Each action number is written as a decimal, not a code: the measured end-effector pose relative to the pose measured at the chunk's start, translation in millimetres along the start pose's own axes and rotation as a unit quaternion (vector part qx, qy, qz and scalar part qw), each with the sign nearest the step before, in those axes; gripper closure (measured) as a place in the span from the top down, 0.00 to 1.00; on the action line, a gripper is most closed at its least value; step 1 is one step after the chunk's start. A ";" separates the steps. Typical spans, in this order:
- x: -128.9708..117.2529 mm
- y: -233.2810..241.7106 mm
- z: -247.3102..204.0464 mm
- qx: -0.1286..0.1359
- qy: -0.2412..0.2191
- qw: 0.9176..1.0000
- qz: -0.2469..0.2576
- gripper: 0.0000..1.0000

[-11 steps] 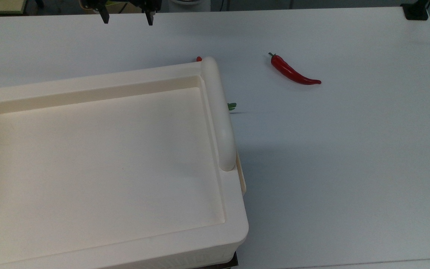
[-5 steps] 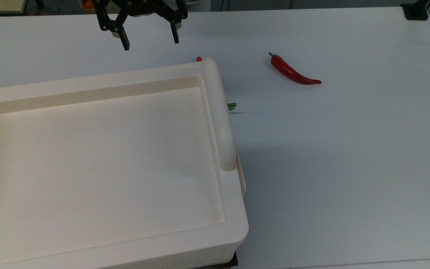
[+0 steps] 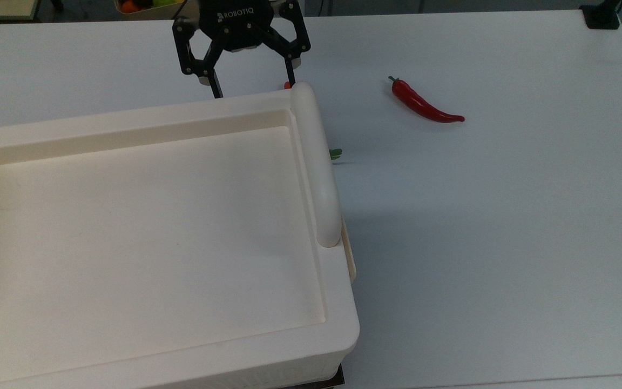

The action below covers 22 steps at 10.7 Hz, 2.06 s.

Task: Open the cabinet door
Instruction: 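Move the open gripper down to the cabinet door's edge, then close the gripper on the door edge and hold it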

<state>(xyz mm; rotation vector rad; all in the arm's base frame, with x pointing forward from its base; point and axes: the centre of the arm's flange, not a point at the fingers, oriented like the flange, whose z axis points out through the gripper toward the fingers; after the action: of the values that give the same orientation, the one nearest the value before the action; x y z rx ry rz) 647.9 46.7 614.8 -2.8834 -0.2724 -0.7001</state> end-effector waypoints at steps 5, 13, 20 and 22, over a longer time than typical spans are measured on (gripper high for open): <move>15.7 -25.4 22.7 -0.004 0.043 0.999 0.007 0.94; 24.4 -12.1 33.6 -0.042 0.080 0.996 -0.009 0.67; 28.4 -9.2 36.2 -0.049 0.085 0.995 -0.013 0.14; 28.4 -9.4 36.2 -0.050 0.085 0.995 -0.014 0.14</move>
<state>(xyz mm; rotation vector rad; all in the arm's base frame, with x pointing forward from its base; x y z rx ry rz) 686.5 66.9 597.4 -2.8943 -0.2625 -0.9843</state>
